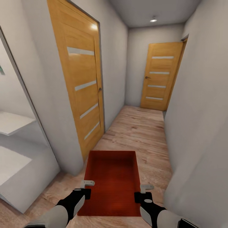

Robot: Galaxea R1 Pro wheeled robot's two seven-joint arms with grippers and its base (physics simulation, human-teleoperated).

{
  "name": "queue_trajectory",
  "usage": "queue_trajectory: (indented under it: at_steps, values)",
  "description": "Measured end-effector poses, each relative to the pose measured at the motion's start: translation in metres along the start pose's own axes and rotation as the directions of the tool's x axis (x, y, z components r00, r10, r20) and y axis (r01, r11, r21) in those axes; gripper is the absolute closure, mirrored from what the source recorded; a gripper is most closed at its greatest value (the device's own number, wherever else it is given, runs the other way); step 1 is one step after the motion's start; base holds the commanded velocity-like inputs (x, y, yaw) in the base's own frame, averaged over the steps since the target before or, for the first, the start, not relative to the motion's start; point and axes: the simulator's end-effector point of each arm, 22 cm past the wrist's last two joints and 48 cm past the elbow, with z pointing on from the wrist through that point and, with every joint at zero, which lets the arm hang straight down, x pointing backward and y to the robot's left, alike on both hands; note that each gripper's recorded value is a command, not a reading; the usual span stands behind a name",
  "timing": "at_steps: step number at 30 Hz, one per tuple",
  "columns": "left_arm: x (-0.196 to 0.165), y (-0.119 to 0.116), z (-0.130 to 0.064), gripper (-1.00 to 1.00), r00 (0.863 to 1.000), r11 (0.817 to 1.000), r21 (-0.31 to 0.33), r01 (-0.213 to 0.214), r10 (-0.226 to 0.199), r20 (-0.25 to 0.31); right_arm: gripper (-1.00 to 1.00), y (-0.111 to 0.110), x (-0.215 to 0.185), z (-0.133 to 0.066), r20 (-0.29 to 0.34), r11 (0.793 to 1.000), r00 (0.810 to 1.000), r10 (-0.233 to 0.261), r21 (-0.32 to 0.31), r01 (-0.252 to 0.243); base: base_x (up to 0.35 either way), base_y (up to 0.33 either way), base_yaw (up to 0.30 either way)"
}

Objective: Move the two storage containers from the living room to the garage. In the garage, place one container on the floor and stack the other container on top of it (either order is fine).

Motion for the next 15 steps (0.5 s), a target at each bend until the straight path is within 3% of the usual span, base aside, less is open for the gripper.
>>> queue_trajectory:
  at_steps: [15]
  values:
    - [-0.0001, 0.0, 0.0, 1.0, 1.0, 1.0, 0.0, 0.0, 0.0, 0.001, 1.0, 0.0, -0.0001, 0.0, 0.001, 1.0, 1.0, 0.0, 0.0, 0.0, 0.322, 0.0, 0.0]
